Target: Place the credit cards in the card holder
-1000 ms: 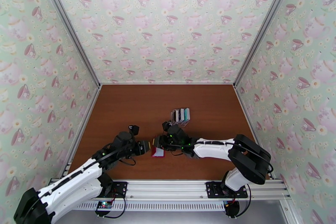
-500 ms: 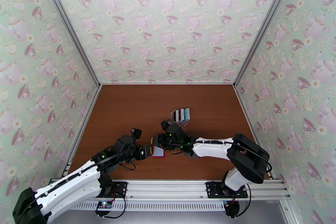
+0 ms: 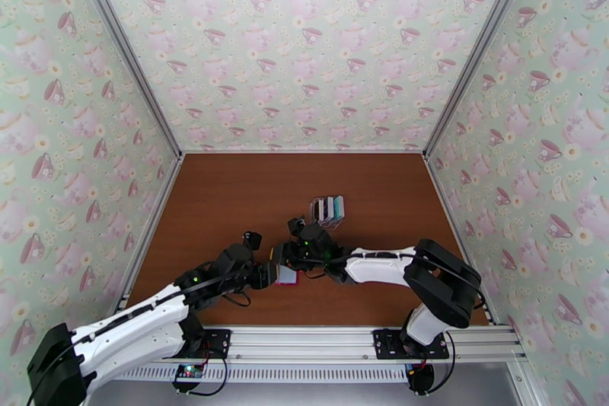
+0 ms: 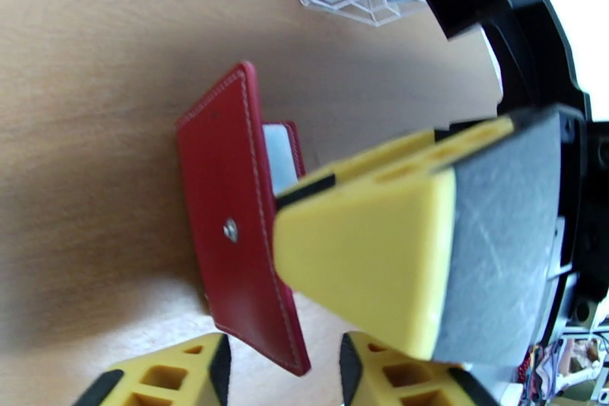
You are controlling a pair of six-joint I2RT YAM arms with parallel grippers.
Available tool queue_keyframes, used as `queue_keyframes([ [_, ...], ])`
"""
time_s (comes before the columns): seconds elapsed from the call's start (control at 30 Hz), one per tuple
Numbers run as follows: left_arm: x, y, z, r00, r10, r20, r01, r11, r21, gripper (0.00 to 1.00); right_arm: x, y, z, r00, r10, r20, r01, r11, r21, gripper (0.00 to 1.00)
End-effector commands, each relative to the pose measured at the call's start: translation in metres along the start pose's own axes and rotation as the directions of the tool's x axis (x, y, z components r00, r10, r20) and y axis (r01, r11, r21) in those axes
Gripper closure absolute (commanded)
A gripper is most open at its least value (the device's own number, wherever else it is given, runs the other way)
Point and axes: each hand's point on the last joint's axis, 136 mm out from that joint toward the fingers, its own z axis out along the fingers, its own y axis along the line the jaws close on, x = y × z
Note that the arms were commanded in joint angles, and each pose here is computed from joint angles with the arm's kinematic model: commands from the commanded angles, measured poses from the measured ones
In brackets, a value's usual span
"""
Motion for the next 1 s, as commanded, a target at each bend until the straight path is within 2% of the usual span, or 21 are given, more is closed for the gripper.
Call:
queue_keyframes([
  [0.0, -0.014, -0.005, 0.0, 0.998, 0.03, 0.06, -0.031, 1.0, 0.003, 0.66, 0.003, 0.004, 0.003, 1.0, 0.001, -0.012, -0.001, 1.0, -0.017, 0.66],
  [0.43, -0.009, -0.001, 0.012, 0.998, 0.053, 0.03, -0.052, 0.999, -0.009, 0.72, 0.006, 0.0, 0.004, 1.0, 0.007, -0.021, -0.008, 1.0, -0.012, 0.66],
  [0.87, -0.002, 0.02, 0.017, 0.999, -0.004, 0.045, 0.005, 1.0, -0.025, 0.97, -0.001, -0.017, -0.014, 0.999, 0.005, 0.041, -0.007, 0.999, 0.049, 0.64],
  [0.97, 0.0, 0.023, 0.022, 0.999, -0.018, 0.036, 0.018, 1.0, -0.024, 0.98, 0.001, -0.026, -0.014, 0.999, 0.011, 0.043, -0.014, 0.998, 0.066, 0.64],
])
